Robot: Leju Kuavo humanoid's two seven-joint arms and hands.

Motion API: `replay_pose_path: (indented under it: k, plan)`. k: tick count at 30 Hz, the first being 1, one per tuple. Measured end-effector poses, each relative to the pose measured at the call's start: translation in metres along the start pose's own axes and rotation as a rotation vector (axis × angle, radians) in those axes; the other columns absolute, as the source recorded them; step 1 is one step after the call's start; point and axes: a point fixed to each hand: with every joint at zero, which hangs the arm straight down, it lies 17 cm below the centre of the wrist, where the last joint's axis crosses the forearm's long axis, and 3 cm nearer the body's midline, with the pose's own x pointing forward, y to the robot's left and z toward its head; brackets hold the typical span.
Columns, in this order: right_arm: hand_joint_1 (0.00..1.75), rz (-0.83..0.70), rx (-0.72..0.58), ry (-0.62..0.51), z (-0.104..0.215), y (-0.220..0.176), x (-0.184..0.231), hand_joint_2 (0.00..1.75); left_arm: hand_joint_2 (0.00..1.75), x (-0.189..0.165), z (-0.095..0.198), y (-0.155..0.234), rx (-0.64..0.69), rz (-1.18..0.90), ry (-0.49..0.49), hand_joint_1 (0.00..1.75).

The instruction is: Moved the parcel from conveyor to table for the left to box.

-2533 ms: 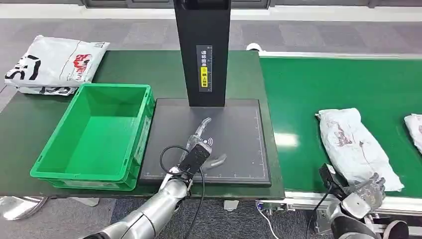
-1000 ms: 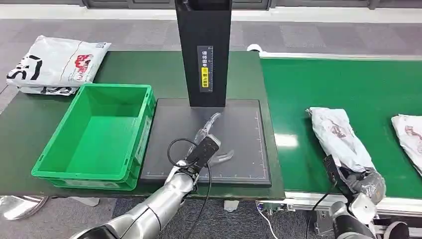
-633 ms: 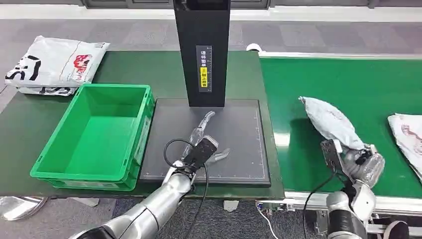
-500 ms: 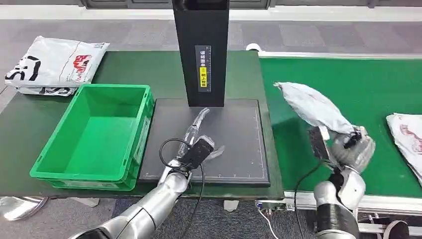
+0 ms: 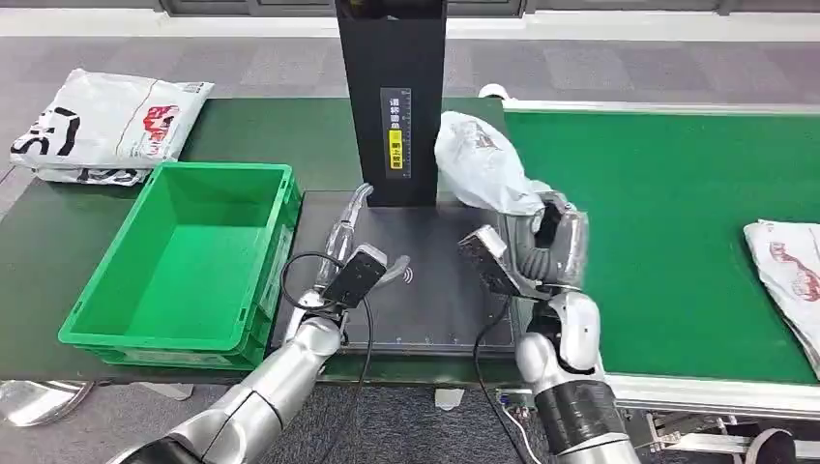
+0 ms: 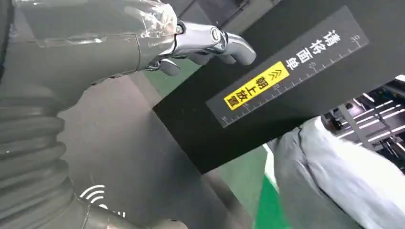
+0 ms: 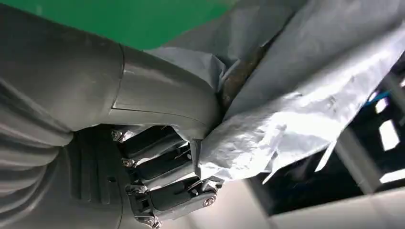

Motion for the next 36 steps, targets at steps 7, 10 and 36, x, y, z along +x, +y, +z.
replay_pose_path:
  k: [7, 10, 36]
  plan:
    - [1.75, -0.141, 0.402, -0.072, 0.049, 0.093, 0.046, 1.75, 1.75, -0.006, 0.000, 0.005, -0.005, -0.008, 0.017, 0.00]
    - [1.75, -0.161, 0.525, -0.113, 0.077, 0.120, 0.064, 1.75, 1.75, -0.007, 0.000, 0.005, -0.011, -0.010, 0.021, 0.00]
    - [0.00, -0.141, 0.848, -0.174, 0.142, 0.174, 0.093, 1.75, 1.75, 0.010, -0.024, 0.001, -0.032, 0.025, 0.003, 0.00]
